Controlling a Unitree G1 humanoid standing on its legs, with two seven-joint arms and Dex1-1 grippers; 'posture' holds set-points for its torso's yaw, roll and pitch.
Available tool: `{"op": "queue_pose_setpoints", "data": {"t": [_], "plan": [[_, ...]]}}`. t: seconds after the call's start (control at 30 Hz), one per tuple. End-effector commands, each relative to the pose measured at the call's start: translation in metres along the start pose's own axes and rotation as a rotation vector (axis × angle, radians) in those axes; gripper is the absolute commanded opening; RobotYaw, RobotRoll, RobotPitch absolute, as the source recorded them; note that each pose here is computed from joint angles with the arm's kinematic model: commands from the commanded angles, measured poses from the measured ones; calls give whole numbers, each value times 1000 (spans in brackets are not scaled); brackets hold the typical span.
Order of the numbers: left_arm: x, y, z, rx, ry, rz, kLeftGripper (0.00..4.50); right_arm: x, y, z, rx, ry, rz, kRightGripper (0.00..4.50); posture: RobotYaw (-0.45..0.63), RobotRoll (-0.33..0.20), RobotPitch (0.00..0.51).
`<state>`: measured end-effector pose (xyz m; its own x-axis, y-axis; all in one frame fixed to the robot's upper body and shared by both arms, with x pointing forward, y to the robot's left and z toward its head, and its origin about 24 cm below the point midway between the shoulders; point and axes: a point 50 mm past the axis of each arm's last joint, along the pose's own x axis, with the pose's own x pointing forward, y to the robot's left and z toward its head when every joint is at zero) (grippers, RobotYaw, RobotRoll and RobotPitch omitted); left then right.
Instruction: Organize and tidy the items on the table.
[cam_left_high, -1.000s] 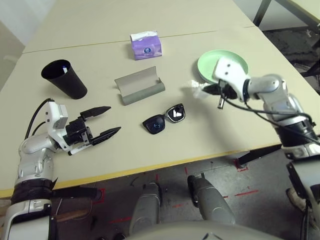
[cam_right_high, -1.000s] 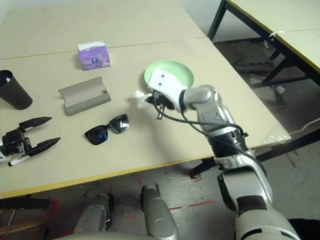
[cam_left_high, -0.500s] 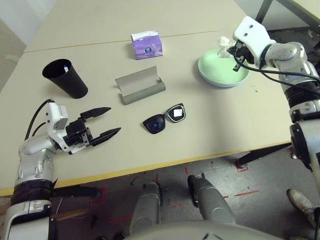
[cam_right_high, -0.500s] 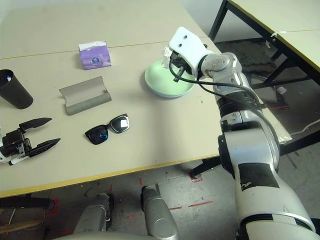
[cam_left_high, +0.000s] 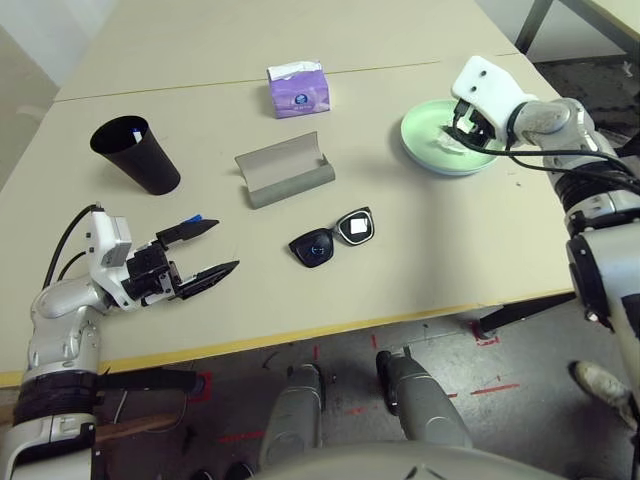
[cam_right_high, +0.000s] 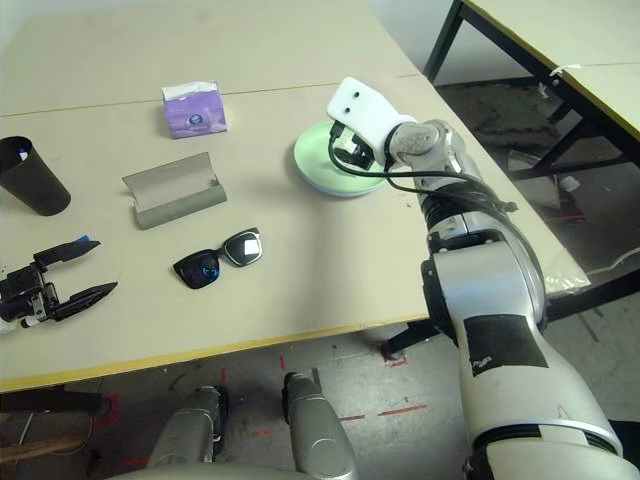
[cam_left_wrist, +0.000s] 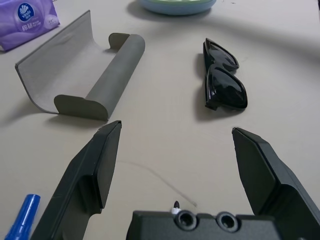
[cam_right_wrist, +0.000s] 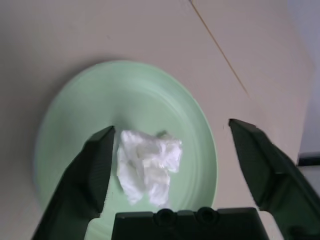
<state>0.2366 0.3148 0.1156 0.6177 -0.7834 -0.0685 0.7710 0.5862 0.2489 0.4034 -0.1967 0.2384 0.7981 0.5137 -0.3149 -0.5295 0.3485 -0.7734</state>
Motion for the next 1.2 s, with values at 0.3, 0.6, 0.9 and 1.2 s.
{"op": "queue_pose_setpoints", "data": {"t": [0.3, 0.6, 0.9, 1.2], "plan": [[-17, 8, 5, 5, 55, -44, 4500, -65, 16, 61, -173, -99, 321, 4451, -167, 0, 201], [-32, 8, 7, 9, 97, -72, 4500, -42, 62, 149, -365, -270, 345, 4451, -180, 0, 186], [-40, 5, 7, 7, 104, -52, 4500, -27, 94, 158, -580, -286, 488, 4451, -164, 0, 177], [-44, 4, 7, 6, 105, -32, 4500, 2, 119, 177, -600, -333, 571, 4451, -138, 0, 175]]}}
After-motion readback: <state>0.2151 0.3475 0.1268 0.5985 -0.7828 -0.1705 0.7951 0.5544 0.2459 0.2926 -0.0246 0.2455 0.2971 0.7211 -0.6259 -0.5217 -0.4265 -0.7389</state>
